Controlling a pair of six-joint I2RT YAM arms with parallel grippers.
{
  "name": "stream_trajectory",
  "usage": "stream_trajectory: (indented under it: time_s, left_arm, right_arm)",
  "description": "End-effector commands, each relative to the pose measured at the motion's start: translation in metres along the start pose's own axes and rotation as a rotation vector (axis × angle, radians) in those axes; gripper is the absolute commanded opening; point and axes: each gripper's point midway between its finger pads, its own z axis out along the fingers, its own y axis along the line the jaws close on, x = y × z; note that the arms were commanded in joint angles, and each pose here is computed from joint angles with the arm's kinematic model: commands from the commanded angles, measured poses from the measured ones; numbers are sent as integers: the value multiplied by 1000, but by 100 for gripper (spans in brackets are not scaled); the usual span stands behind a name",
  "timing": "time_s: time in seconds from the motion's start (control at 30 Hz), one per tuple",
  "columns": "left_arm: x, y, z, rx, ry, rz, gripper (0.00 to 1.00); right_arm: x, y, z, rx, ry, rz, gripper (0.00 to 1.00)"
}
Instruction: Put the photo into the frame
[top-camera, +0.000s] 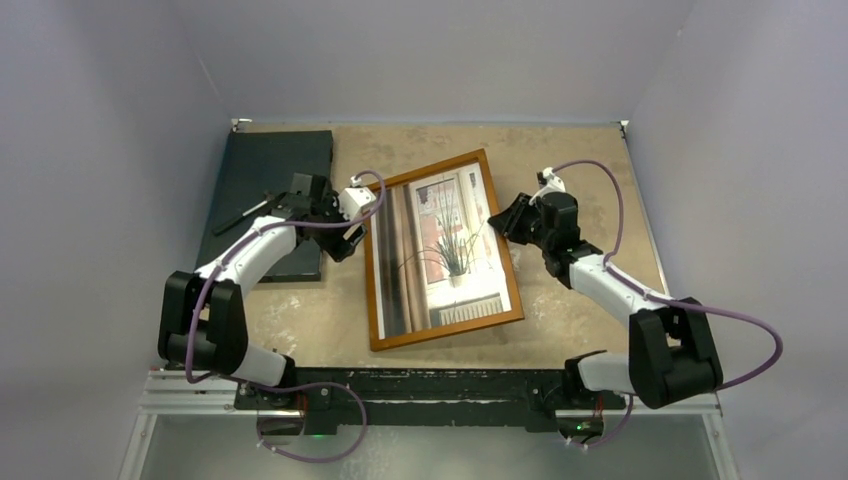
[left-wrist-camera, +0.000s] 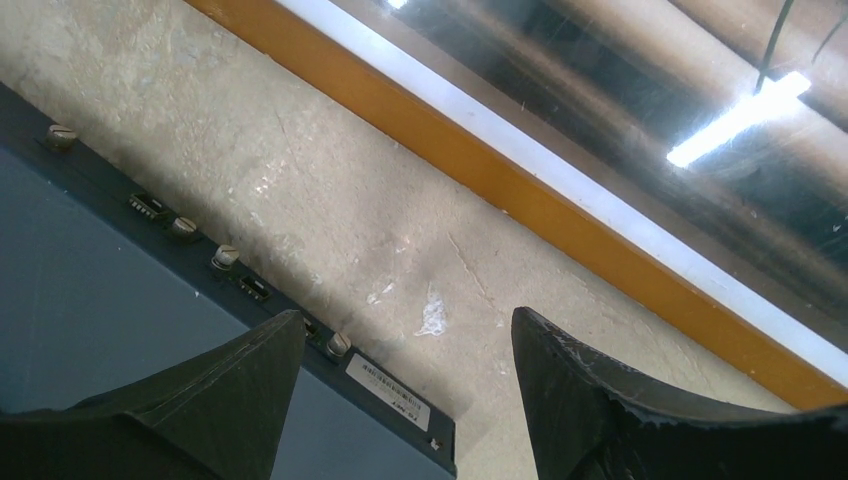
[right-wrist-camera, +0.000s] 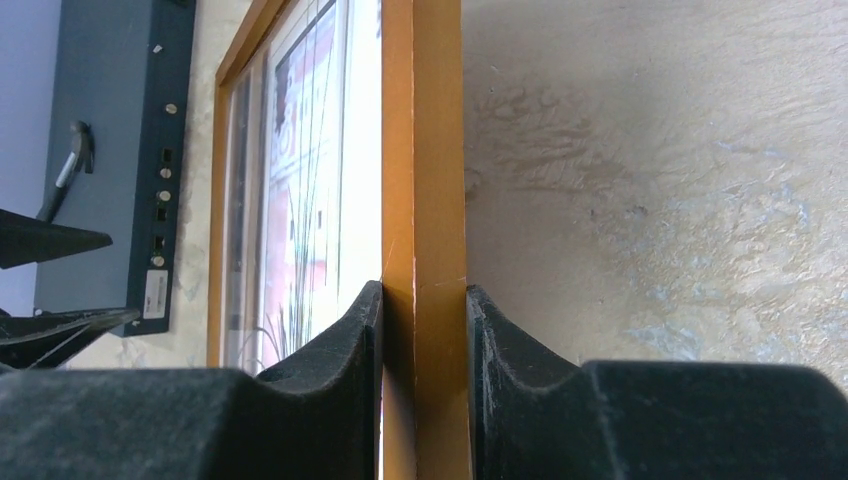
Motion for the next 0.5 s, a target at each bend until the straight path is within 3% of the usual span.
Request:
stream_trajectory:
  time_s: [0.0,0.07,0.13,0.37,0.47]
  left_arm:
    - [-14,0,6,5,-56,-48,75]
    - [-15,1,8,5,-59,-61,80]
    - [-18,2,8,-4,-68,-78,91]
    - [-32,17,-1,-82,-118,-132,96]
    - [-35,24,-4,-116,-130,-168,97]
  right_arm:
    - [-5,-24,4,72,-56,-77,0]
    - [2,-34,7,105,-35,-80,0]
    - [9,-45,10,138,-15,-73,0]
    - [12,-62,8,199,-24,-58,18]
    - [10,-60,8,199,-24,-58,31]
